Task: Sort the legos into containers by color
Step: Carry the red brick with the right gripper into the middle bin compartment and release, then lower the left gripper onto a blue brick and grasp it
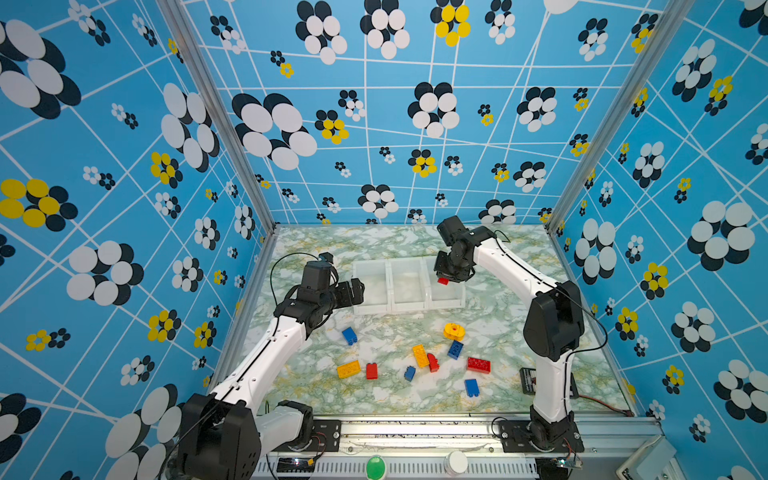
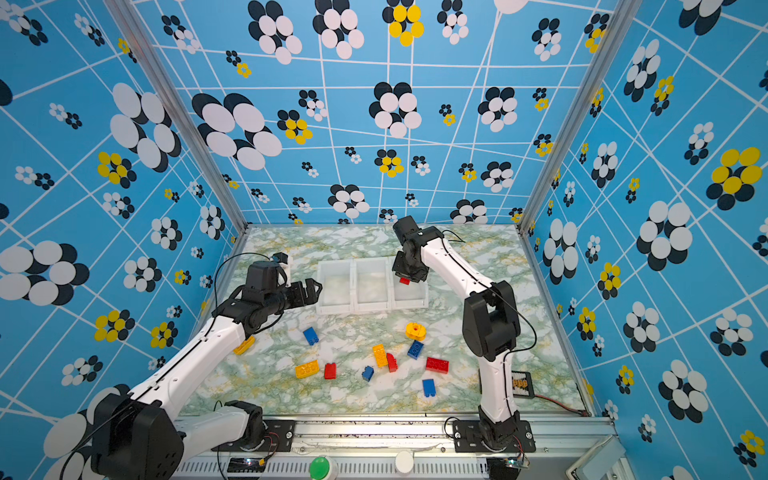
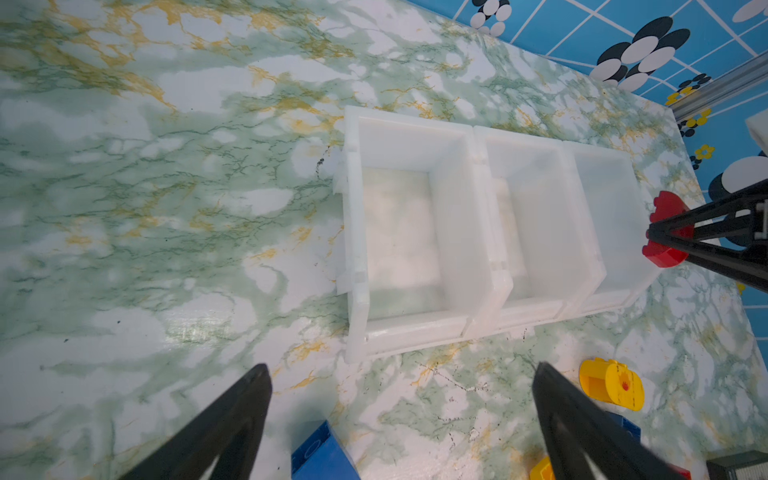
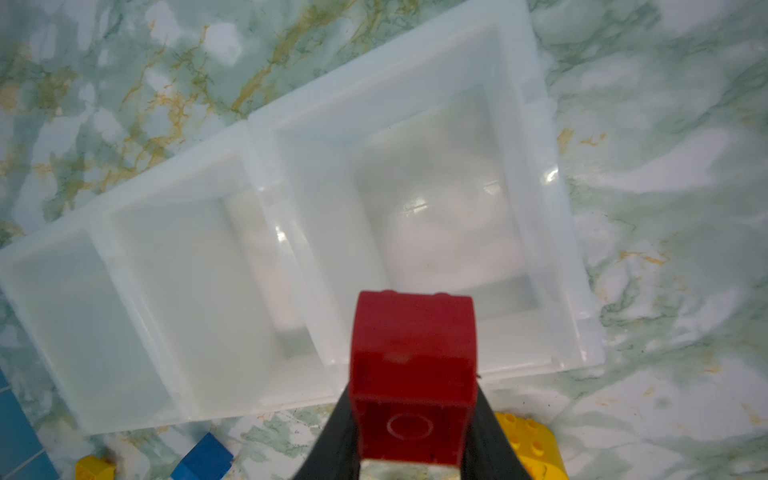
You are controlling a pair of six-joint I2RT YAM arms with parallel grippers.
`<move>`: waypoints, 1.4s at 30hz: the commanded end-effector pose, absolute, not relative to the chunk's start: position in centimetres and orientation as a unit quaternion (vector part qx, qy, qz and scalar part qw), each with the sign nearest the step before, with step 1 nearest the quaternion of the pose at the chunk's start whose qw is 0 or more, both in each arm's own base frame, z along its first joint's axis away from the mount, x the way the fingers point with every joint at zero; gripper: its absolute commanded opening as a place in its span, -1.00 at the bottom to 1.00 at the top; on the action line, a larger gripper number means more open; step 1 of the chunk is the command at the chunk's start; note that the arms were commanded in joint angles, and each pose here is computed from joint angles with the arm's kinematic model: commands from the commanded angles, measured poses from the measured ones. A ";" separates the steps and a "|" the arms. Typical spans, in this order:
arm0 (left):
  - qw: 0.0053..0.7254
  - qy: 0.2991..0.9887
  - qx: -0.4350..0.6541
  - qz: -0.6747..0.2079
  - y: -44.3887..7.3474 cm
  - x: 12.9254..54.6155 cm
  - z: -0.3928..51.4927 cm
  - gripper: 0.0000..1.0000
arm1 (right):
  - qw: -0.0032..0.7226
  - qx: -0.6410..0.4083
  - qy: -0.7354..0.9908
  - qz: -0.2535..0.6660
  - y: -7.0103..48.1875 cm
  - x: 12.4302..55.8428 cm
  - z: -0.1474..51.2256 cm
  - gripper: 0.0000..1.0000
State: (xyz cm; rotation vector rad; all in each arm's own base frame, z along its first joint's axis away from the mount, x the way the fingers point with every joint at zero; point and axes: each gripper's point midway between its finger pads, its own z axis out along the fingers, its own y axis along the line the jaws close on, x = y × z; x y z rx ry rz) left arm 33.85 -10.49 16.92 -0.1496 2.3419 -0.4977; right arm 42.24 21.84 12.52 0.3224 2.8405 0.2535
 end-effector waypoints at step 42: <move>0.213 0.944 -0.233 -0.096 -7.7 27.3 9.2 0.82 | 0.098 0.037 0.990 0.095 20.3 38.1 15.2 0.44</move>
